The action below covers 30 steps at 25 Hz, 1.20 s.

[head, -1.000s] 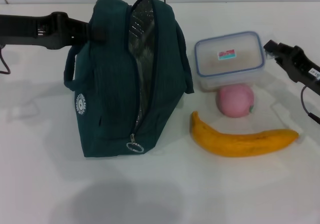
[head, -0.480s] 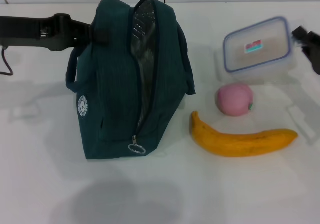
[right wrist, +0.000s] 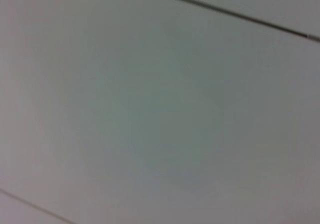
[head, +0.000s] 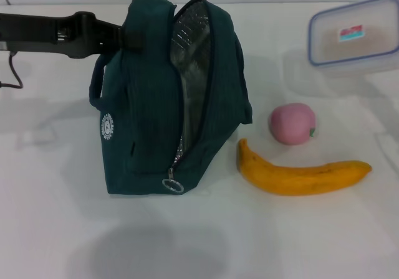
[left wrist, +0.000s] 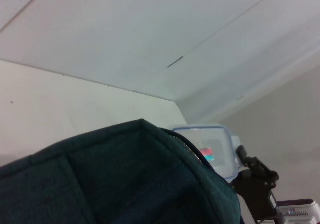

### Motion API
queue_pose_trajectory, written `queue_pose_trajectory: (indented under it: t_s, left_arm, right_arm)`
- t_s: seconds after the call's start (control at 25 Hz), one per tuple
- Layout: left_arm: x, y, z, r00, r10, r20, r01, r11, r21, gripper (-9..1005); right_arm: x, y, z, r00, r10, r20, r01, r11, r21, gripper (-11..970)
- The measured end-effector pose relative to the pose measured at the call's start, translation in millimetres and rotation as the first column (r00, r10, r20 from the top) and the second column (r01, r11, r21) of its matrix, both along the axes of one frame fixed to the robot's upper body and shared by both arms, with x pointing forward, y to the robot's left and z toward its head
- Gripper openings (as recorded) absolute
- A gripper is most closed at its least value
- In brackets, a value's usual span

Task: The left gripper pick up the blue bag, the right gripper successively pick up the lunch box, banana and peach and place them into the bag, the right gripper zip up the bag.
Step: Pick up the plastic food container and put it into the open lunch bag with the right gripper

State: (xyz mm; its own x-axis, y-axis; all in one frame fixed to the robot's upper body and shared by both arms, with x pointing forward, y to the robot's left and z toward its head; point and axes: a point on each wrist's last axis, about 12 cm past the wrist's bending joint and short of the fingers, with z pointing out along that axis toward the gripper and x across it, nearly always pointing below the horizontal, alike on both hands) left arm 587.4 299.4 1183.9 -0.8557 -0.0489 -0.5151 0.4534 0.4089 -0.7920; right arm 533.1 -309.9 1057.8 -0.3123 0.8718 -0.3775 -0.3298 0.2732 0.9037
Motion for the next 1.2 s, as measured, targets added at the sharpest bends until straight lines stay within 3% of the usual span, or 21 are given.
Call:
queue_pose_trajectory:
  t_s: [0.16, 0.36, 0.8, 1.2]
  left_arm:
    - [0.3, -2, -1.6, 1.000, -0.004, -0.010, 0.004, 1.000, -0.009, 32]
    - [0.9, -3, -0.7, 1.000, -0.004, -0.010, 0.004, 1.000, -0.015, 32]
    - [5.5, -15, 4.4, 1.000, -0.022, 0.000, 0.022, 0.999, -0.046, 32]
    - [9.7, -26, 8.4, 0.999, -0.047, 0.012, 0.047, 0.997, -0.056, 32]
  right_arm:
    - [-3.8, -7, 8.2, 0.999, -0.005, 0.043, 0.002, 0.997, 0.075, 95]
    - [-1.1, -4, 28.2, 0.988, 0.053, 0.146, -0.078, 0.983, 0.166, 94]
    - [36.9, 47, 72.5, 0.916, 0.262, 0.304, -0.332, 0.920, 0.209, 94]
    - [60.6, 86, 90.2, 0.871, 0.392, 0.296, -0.453, 0.875, 0.171, 94]
